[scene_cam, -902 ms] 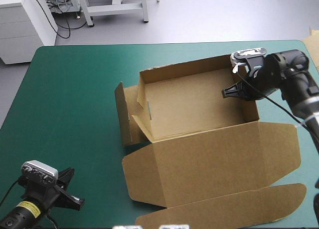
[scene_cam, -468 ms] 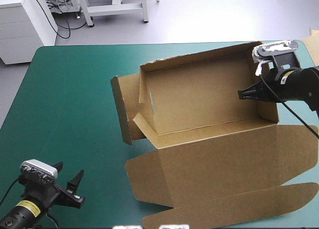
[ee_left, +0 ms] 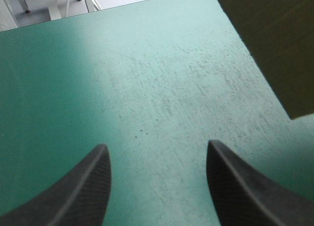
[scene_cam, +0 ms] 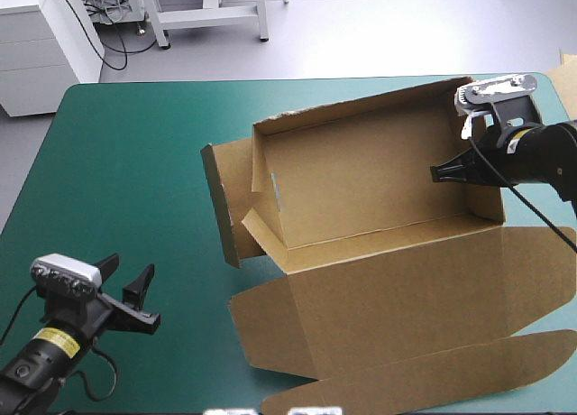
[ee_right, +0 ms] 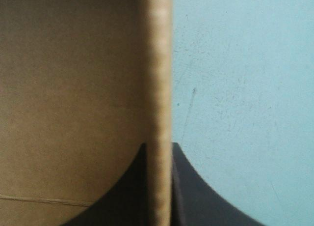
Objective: Fold the box
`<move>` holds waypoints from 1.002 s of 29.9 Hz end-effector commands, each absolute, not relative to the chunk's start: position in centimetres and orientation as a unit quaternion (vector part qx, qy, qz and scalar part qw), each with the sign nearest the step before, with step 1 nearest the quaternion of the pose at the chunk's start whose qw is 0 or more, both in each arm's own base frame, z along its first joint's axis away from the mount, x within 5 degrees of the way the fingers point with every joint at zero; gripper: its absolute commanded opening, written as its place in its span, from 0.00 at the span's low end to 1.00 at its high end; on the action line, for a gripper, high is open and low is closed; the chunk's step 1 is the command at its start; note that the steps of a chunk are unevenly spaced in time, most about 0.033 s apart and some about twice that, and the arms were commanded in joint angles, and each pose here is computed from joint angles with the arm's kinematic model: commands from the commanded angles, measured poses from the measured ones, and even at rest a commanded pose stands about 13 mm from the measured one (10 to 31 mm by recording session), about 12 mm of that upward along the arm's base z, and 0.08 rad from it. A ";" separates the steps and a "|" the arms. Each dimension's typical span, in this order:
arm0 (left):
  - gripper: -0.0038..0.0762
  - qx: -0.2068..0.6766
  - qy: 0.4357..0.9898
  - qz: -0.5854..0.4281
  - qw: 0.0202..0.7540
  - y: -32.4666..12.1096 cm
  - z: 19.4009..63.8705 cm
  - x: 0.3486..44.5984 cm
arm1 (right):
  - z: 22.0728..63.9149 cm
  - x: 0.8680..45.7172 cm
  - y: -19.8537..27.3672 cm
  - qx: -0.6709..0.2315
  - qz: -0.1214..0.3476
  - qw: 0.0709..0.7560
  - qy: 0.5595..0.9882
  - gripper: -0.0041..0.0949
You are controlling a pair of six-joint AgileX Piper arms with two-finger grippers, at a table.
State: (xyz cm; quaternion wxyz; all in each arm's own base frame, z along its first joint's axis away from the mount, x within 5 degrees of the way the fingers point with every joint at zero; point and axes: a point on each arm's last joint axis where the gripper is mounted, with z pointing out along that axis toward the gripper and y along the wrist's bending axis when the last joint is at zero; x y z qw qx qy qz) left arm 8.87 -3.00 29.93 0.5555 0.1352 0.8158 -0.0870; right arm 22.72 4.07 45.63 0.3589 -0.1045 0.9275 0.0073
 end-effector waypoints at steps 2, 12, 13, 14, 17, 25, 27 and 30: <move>0.55 0.133 0.805 -0.082 0.572 -4.2 33.0 12.1 | 46.8 21.8 3.9 -0.107 0.012 0.380 0.919 0.02; 0.55 0.117 0.891 -0.049 0.436 -6.9 31.7 20.5 | 46.8 21.7 4.0 -0.111 0.020 0.379 0.918 0.02; 0.55 0.102 0.900 -0.048 0.421 -6.7 31.2 21.5 | 46.8 21.7 4.1 -0.112 0.025 0.379 0.918 0.02; 0.55 0.086 0.907 -0.049 0.410 -6.5 30.8 22.2 | 46.8 21.7 4.1 -0.112 0.025 0.379 0.918 0.02; 0.55 0.017 0.924 -0.066 0.377 -5.1 29.4 24.3 | 46.8 21.7 4.2 -0.112 0.028 0.379 0.918 0.02; 0.55 0.017 0.923 -0.130 0.362 -4.6 27.2 26.9 | 46.8 21.7 4.3 -0.112 0.033 0.378 0.918 0.02; 0.55 0.026 0.917 -0.158 0.366 -5.2 26.9 27.3 | 46.8 21.7 4.3 -0.112 0.033 0.378 0.918 0.02; 0.55 0.038 0.907 -0.219 0.359 -6.3 26.4 27.8 | 46.8 21.7 4.3 -0.112 0.033 0.378 0.918 0.02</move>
